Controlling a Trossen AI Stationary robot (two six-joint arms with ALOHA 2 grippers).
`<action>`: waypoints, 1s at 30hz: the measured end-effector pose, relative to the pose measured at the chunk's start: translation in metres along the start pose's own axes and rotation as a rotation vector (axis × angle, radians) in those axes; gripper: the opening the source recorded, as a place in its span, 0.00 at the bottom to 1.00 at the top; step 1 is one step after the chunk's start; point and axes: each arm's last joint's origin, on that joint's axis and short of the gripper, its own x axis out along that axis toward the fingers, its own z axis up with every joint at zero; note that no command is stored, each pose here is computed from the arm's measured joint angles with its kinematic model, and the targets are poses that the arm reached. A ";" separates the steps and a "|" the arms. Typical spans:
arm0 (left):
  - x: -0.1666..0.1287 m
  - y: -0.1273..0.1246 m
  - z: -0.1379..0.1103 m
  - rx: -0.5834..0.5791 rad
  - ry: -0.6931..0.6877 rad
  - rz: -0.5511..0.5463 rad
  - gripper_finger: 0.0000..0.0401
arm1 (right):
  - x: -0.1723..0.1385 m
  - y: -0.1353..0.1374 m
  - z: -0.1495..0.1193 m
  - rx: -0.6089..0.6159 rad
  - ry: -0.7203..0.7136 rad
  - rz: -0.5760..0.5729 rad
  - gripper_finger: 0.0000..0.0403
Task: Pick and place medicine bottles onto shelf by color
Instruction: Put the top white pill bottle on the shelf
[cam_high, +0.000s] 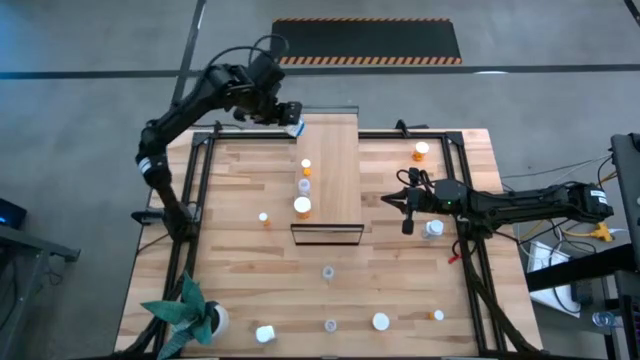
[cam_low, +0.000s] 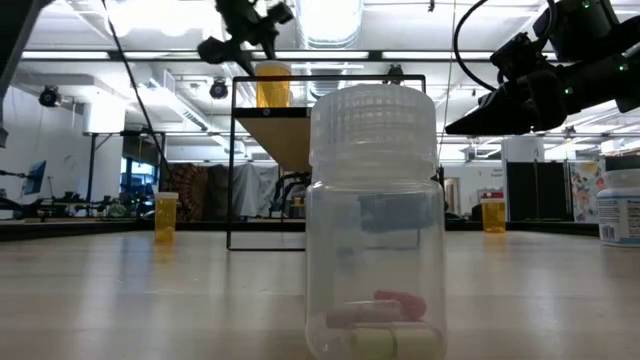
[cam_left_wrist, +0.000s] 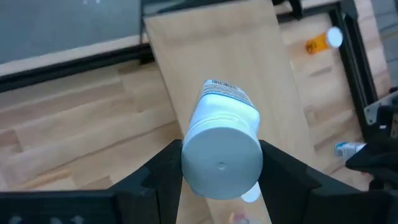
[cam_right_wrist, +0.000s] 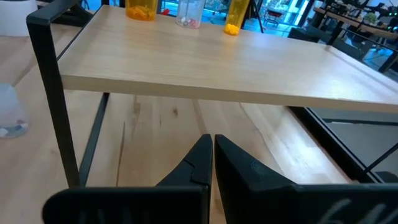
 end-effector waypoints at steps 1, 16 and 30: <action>0.004 -0.003 -0.001 -0.001 0.011 0.002 0.38 | 0.000 0.000 0.000 0.006 0.000 0.001 0.02; 0.045 -0.025 -0.013 -0.208 0.087 0.083 0.38 | 0.000 -0.001 0.005 -0.050 -0.036 -0.005 0.02; 0.068 -0.031 -0.013 -0.251 0.086 0.129 0.38 | 0.000 -0.001 0.007 -0.108 -0.052 -0.010 0.02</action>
